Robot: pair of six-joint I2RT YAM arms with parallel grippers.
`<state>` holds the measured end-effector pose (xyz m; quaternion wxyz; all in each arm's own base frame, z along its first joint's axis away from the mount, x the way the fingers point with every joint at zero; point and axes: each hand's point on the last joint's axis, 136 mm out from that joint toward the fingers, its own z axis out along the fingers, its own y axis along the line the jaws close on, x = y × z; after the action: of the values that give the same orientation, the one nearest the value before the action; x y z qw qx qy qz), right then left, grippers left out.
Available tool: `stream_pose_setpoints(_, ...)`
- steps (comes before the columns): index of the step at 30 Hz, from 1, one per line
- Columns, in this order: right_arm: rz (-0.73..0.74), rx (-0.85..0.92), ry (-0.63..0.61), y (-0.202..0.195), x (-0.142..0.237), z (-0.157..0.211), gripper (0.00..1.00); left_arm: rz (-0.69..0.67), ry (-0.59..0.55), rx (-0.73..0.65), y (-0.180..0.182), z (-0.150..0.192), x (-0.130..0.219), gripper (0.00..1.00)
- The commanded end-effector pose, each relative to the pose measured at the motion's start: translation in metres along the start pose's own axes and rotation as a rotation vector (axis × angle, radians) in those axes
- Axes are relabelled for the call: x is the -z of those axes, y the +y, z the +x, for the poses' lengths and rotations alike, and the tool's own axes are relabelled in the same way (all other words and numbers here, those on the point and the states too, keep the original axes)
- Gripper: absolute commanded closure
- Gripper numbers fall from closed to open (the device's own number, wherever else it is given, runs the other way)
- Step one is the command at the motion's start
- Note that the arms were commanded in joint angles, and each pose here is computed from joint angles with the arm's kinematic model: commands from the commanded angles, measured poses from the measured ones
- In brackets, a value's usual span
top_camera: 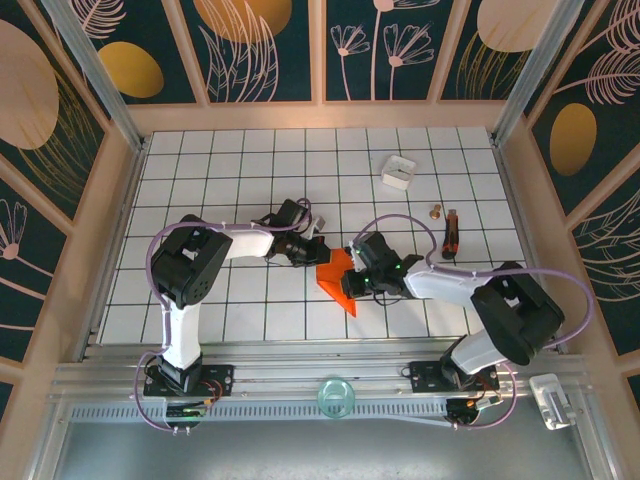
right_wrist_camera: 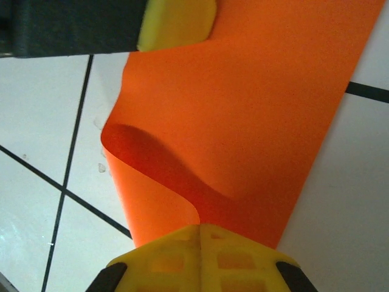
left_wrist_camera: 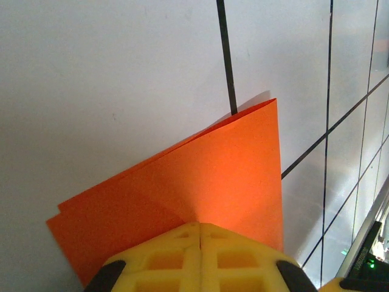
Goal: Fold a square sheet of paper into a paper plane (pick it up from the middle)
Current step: Perform the third fold on the triangle at the bottom-center of the table.
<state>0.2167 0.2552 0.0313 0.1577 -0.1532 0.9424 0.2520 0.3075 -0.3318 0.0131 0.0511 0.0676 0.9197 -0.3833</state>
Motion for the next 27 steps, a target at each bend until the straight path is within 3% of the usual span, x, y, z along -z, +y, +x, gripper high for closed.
stream_pose_setpoints(1, 0.000, 0.014, -0.004, -0.001, -0.003, -0.005, 0.96, -0.109, 0.066, 0.049, 0.035, 0.020, -0.013, 0.94)
stream_pose_setpoints(27, 0.013, 0.014, 0.013, -0.010, -0.011, -0.012, 0.97, -0.108, 0.072, 0.052, 0.037, 0.022, -0.015, 0.94)
